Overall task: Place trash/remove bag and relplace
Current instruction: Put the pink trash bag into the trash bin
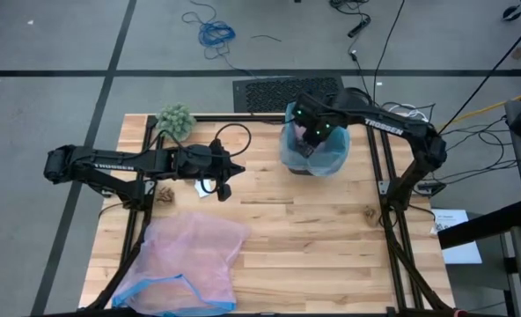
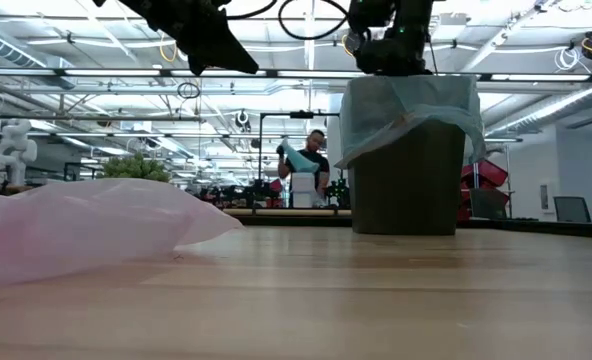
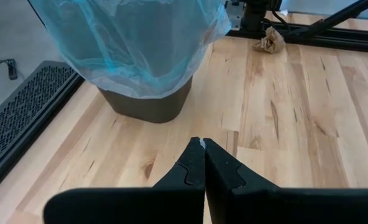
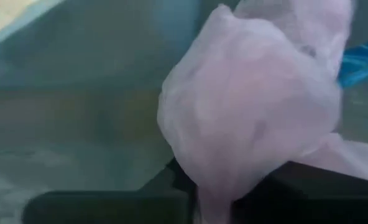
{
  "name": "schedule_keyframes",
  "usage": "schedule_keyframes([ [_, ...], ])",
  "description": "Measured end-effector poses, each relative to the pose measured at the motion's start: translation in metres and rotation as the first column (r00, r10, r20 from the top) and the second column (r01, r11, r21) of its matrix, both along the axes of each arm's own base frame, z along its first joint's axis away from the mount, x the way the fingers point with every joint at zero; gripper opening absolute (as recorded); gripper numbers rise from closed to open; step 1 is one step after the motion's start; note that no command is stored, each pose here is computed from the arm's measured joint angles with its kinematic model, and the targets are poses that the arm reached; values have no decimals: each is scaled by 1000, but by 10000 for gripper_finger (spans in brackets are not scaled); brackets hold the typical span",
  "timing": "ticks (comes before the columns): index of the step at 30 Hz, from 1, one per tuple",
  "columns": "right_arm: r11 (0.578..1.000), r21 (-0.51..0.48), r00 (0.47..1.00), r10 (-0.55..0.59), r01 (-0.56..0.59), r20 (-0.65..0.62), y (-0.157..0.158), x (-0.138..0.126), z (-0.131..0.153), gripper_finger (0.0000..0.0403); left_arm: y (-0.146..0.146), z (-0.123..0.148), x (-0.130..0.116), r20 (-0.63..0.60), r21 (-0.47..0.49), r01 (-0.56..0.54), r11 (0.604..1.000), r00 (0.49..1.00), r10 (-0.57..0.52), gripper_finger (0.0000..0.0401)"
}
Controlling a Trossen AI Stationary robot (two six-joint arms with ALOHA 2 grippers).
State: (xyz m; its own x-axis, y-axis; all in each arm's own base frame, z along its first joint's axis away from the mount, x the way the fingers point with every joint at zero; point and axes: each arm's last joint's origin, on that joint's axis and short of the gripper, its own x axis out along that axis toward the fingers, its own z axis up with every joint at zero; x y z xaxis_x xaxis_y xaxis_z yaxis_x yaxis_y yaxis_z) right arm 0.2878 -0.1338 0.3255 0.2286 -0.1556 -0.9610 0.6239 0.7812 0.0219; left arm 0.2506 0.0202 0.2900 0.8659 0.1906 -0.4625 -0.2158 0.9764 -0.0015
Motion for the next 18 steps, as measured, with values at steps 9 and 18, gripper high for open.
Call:
schedule_keyframes([
  [9,1000,7,1000,20,-19,-23,4,-3,9,218,-1,2,1,28,-8,31,999,999,-31,0],
  [18,998,30,993,57,-54,-105,7,-14,20,276,0,7,3,82,-2,24,1000,996,-24,0],
])
